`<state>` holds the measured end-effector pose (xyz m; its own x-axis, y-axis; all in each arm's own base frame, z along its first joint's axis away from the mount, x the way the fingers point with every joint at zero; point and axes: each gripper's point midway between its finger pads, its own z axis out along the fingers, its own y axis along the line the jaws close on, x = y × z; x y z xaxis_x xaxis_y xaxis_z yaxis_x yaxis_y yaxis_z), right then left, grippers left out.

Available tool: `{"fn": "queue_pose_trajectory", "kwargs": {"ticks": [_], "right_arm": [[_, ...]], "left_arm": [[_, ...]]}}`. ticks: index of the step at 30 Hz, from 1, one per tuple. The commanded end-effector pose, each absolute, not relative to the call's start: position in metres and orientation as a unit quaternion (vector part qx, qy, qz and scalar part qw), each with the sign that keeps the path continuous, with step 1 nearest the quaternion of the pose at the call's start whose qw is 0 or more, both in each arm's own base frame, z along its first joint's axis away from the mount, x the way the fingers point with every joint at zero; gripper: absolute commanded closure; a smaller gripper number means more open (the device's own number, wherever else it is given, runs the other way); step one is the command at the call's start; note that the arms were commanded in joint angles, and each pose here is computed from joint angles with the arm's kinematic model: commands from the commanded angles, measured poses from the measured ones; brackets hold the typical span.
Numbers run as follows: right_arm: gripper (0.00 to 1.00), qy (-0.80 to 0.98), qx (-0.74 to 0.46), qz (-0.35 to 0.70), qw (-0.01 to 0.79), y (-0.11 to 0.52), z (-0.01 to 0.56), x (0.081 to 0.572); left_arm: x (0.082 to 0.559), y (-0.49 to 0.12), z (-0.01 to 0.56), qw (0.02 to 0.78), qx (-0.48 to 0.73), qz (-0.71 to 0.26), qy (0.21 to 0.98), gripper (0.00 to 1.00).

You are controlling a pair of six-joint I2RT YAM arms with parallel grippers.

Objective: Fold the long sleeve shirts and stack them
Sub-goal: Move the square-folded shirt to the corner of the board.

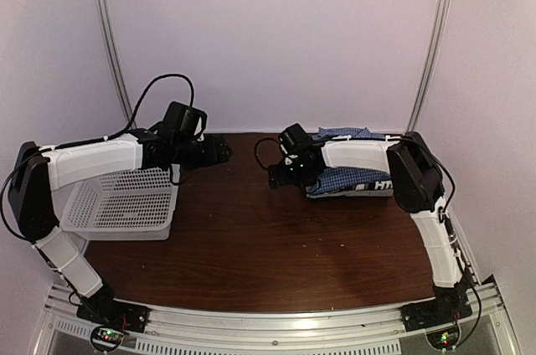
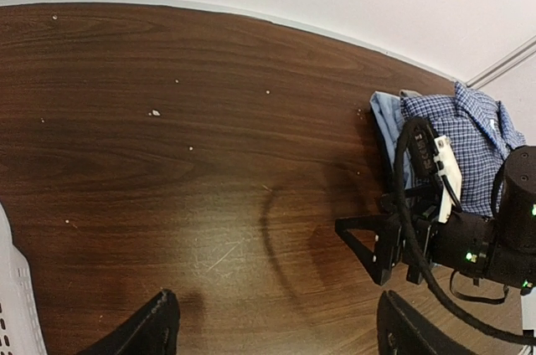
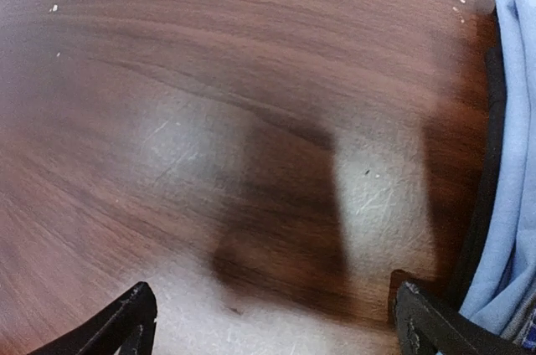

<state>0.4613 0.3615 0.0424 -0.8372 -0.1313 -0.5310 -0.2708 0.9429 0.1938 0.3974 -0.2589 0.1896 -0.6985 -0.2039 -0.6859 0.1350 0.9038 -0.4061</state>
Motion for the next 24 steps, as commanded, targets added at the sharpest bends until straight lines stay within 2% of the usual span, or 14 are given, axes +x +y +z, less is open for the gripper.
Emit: {"fn": "queue_pose_trajectory", "kwargs": {"ticks": [1,17,24], "right_arm": [[0.0,0.954,-0.063,0.101,0.274,0.321,0.03,0.486],[0.0,0.954,0.014,0.079,0.288,0.216,0.043,0.515],[0.0,0.952,0.032,0.084,0.292,0.189,0.049,0.521]], "left_arm": [[0.404,-0.263,0.204,0.405,-0.017,-0.238,0.882,0.18],[0.406,-0.271,0.2,0.394,-0.008,-0.248,0.885,0.18],[0.408,-0.275,0.202,0.393,-0.005,-0.252,0.884,0.17]]}}
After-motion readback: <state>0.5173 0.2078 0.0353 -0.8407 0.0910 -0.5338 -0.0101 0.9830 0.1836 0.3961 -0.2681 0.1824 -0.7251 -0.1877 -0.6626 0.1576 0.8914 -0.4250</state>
